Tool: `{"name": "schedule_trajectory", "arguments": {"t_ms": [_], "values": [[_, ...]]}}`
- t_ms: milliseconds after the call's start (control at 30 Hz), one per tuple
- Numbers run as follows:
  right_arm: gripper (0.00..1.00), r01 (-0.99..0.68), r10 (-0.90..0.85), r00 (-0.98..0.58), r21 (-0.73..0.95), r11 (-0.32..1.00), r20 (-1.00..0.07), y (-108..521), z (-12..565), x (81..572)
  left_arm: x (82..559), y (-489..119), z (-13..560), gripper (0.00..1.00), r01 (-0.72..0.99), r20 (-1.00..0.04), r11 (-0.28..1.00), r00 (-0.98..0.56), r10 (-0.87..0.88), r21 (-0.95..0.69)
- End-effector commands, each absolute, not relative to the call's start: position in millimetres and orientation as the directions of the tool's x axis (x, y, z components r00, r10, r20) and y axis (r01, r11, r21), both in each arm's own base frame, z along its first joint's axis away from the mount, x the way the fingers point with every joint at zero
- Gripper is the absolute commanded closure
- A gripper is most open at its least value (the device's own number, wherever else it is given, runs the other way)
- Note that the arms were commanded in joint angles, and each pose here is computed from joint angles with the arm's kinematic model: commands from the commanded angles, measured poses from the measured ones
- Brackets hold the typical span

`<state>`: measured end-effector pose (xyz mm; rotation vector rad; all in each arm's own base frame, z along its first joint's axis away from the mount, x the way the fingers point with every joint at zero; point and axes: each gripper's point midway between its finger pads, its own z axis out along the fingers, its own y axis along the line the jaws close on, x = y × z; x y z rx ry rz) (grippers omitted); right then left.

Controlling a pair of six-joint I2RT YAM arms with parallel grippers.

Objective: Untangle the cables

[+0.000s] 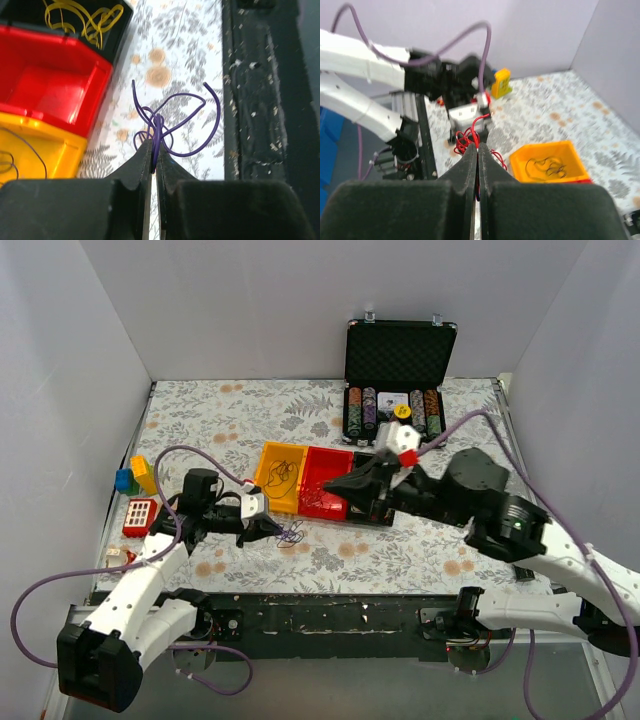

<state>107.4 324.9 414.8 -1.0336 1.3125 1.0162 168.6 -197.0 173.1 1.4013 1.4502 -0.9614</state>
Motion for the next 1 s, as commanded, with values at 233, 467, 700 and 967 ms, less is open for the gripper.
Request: {"name": "schedule_trajectory", "arguments": {"t_ms": [233, 467, 700, 967], "values": [[0.99, -0.913, 0.132, 0.126, -0.062, 0.404, -0.983, 257.6, 483.3, 112.0, 195.9, -181.9, 151.9, 1.00, 0.980, -0.888, 0.135, 0.072, 0.455, 0.149], [0.99, -0.892, 0.096, 0.079, -0.028, 0.451, -0.992, 256.1, 442.2, 121.1, 250.7, -181.4, 210.8, 1.00, 0.899, -0.922, 0.386, 0.046, 0.385, 0.206], [0.99, -0.887, 0.095, 0.047, 0.002, 0.462, -0.994, 256.0, 419.0, 122.5, 321.5, -163.6, 215.1, 1.00, 0.749, -0.922, 0.622, -0.039, 0.386, 0.229], [0.99, -0.888, 0.107, -0.007, 0.055, 0.456, -0.994, 259.2, 406.7, 121.5, 355.3, -168.5, 201.1, 1.00, 0.744, -0.909, 0.634, -0.088, 0.406, 0.212]]}}
